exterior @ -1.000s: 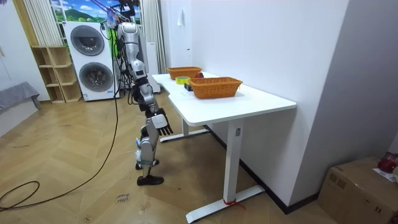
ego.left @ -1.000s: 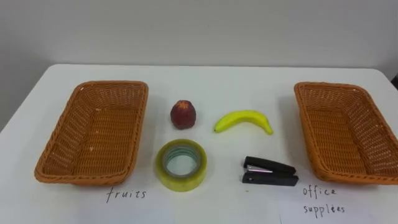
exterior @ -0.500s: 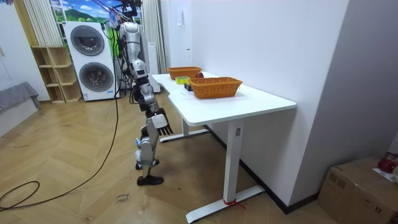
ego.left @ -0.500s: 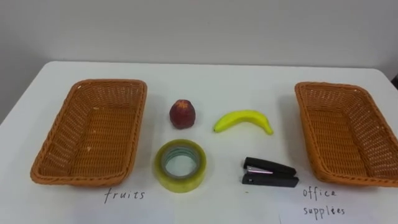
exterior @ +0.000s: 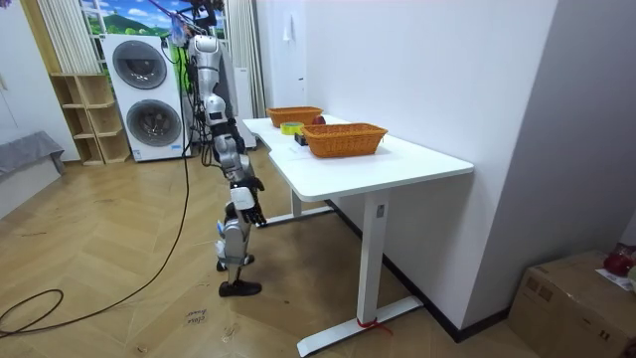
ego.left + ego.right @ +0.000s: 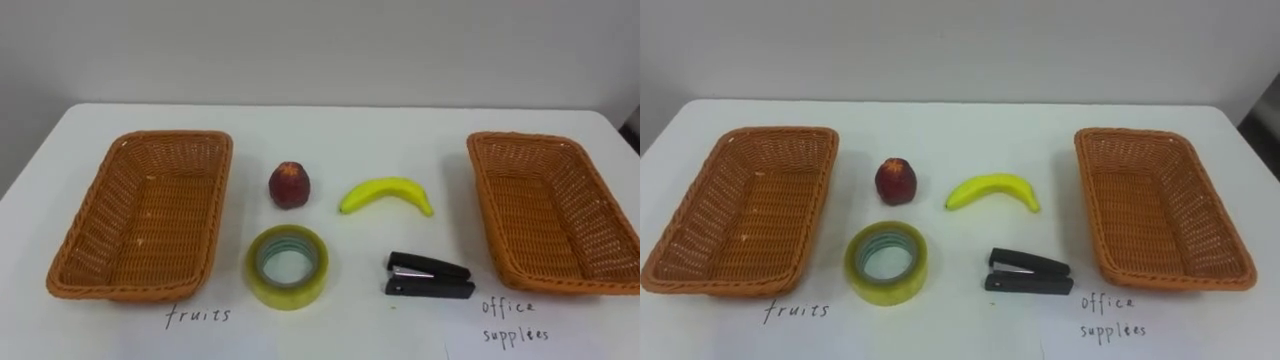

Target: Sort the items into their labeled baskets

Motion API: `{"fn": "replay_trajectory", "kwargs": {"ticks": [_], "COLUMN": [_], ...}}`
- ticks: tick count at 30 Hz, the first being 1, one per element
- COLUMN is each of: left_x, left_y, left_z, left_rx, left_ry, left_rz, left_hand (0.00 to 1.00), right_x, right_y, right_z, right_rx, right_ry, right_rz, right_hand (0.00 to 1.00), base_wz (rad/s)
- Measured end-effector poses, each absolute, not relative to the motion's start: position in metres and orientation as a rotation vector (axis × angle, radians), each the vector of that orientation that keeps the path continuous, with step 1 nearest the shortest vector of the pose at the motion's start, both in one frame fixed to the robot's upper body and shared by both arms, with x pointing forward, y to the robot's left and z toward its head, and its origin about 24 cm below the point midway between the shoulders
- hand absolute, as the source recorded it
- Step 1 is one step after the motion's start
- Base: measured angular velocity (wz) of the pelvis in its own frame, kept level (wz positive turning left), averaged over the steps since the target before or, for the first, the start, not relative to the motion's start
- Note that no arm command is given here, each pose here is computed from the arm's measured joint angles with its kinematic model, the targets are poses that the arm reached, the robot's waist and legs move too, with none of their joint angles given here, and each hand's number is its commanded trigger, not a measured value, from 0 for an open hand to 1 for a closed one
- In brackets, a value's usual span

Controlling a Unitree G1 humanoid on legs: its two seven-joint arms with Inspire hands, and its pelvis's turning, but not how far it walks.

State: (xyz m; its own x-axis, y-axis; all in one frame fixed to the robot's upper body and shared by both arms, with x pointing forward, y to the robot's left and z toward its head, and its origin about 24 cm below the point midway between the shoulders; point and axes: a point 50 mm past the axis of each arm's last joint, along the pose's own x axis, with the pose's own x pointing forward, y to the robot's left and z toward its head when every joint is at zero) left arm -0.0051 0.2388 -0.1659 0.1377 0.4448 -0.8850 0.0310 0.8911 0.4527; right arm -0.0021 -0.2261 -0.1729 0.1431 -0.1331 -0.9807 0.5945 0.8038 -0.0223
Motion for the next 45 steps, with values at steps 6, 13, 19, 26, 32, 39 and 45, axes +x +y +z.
{"fn": "replay_trajectory", "kwargs": {"ticks": [6, 13, 19, 26, 32, 39, 45], "left_x": [-0.004, -0.005, -0.006, -0.011, -0.003, 0.004, 0.005], "left_y": [0.249, 0.272, 0.286, 0.286, 0.288, 0.285, 0.281], "left_z": [-0.163, -0.154, -0.149, -0.148, -0.144, -0.144, -0.146], "left_rx": [0.395, 0.41, 0.461, 0.465, 0.471, 0.485, 0.491], "left_ry": [1.399, 1.364, 1.338, 1.335, 1.286, 1.258, 1.259], "left_rz": [0.37, 0.467, 0.514, 0.519, 0.525, 0.489, 0.463], "left_hand": [0.0, 0.0, 0.0, 0.0, 0.0, 0.0, 0.0], "right_x": [-0.018, -0.026, -0.006, 0.019, 0.044, 0.077, 0.099], "right_y": [-0.236, -0.266, -0.307, -0.342, -0.363, -0.374, -0.376], "right_z": [-0.171, -0.162, -0.142, -0.111, -0.08, -0.038, 0.003], "right_rx": [0.506, 0.594, 0.57, 0.535, 0.489, 0.421, 0.19], "right_ry": [1.322, 1.195, 0.991, 0.742, 0.548, 0.346, 0.164], "right_rz": [-0.755, -1.073, -1.275, -1.488, -1.608, -1.672, -1.678], "right_hand": [0.0, 0.0, 0.0, 0.0, 0.0, 0.0, 0.0], "base_wz": [-0.02, -0.16, -0.14, 0.0, 0.0, 0.0, 0.0]}}
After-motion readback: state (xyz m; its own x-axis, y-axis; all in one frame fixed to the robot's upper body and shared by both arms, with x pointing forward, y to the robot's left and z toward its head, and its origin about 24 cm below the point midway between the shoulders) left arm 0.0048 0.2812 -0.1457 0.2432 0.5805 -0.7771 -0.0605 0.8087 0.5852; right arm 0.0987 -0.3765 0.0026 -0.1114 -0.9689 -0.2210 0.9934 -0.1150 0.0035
